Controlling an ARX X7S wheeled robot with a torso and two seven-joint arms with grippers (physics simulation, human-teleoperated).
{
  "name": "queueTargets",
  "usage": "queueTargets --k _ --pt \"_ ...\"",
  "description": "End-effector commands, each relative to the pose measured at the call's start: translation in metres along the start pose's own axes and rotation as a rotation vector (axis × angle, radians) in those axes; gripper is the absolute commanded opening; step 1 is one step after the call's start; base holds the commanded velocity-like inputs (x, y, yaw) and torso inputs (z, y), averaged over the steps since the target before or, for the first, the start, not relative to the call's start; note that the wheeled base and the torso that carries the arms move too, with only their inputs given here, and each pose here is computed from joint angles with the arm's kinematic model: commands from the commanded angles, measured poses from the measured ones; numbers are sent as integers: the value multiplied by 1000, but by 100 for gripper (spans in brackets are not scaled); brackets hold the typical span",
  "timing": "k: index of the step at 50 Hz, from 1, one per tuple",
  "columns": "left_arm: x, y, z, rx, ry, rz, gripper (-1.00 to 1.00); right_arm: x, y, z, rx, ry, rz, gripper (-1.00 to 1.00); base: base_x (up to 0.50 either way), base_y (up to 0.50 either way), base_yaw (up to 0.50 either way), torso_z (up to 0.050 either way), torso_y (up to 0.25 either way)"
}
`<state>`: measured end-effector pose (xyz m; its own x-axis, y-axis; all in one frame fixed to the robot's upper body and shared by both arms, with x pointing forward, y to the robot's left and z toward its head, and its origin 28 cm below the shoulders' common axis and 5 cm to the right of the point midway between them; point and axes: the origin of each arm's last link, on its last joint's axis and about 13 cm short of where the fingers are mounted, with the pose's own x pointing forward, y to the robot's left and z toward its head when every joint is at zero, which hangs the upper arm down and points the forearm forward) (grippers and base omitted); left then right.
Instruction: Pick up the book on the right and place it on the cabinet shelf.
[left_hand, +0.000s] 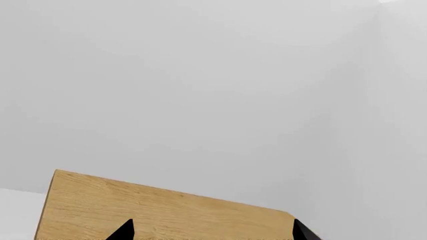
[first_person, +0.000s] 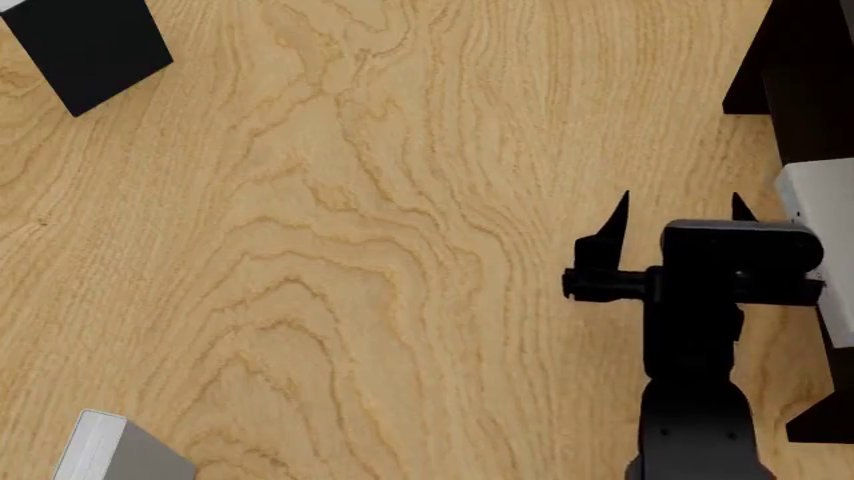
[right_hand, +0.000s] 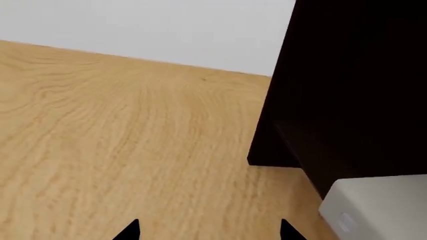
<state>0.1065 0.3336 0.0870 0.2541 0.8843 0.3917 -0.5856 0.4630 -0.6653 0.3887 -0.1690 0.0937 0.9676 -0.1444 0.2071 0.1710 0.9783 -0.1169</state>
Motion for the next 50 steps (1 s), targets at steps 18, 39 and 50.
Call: queueTargets --k 18,39,50 --pt "1 3 -2 3 -2 0 100 12 19 15 4 -35 62 100 0 0 0 0 0" --pt "1 3 -3 8 3 -5 100 -7 39 85 44 -163 164 100 0 0 0 0 0" --pt "0 2 -3 10 6 -13 100 -26 31 123 84 -245 154 100 0 0 0 0 0"
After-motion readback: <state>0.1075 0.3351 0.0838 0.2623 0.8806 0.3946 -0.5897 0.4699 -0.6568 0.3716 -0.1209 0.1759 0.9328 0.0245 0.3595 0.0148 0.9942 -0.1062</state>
